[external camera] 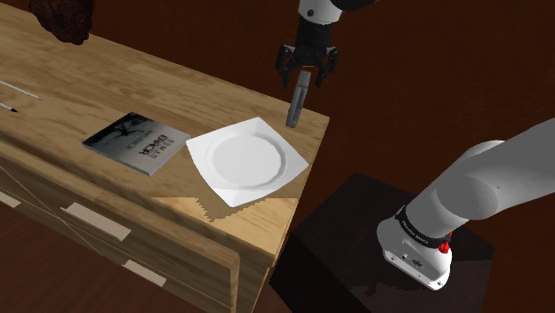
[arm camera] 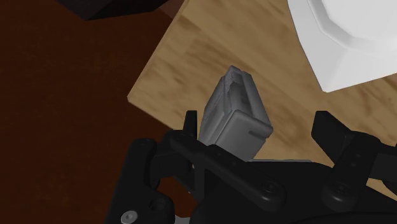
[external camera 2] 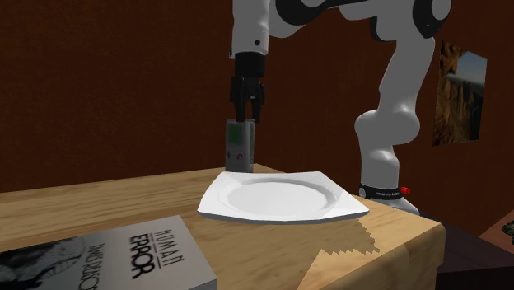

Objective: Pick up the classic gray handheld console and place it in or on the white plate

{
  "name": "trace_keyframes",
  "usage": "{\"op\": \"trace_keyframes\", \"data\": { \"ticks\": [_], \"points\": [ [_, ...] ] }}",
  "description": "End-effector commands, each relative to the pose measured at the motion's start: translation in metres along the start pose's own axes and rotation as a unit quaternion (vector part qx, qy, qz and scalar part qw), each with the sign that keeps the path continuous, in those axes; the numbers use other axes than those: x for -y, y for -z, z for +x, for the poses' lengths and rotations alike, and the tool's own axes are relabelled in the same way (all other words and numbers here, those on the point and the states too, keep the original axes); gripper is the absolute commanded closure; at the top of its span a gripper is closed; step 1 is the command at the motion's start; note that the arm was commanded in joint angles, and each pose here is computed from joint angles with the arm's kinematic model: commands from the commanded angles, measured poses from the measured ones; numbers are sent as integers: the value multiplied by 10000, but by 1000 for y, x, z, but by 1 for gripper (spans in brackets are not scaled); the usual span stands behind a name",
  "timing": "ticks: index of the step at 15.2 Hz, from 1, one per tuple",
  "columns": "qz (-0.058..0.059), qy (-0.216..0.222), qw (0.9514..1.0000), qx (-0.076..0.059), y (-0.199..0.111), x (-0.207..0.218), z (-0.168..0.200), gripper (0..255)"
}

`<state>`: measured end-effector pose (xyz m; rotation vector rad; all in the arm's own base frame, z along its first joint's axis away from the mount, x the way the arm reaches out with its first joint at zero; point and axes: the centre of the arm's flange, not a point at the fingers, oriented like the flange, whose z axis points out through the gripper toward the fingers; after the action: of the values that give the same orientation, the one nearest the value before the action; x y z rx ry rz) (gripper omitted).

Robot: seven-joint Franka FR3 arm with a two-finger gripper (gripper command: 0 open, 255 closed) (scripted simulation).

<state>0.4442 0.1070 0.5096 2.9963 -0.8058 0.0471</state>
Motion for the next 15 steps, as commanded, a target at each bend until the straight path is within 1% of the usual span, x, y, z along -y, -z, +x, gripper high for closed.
{"op": "trace_keyframes", "data": {
  "ticks": [1,3,11,12,15],
  "points": [
    [2,-7,10000,-5,-11,0,0,0],
    [2,-7,10000,-5,-20,0,0,0],
    [2,-7,10000,-4,-20,0,0,0],
    [2,-7,10000,-4,-20,0,0,255],
    [2,-7,10000,-4,-20,0,0,255]
  ]
}}
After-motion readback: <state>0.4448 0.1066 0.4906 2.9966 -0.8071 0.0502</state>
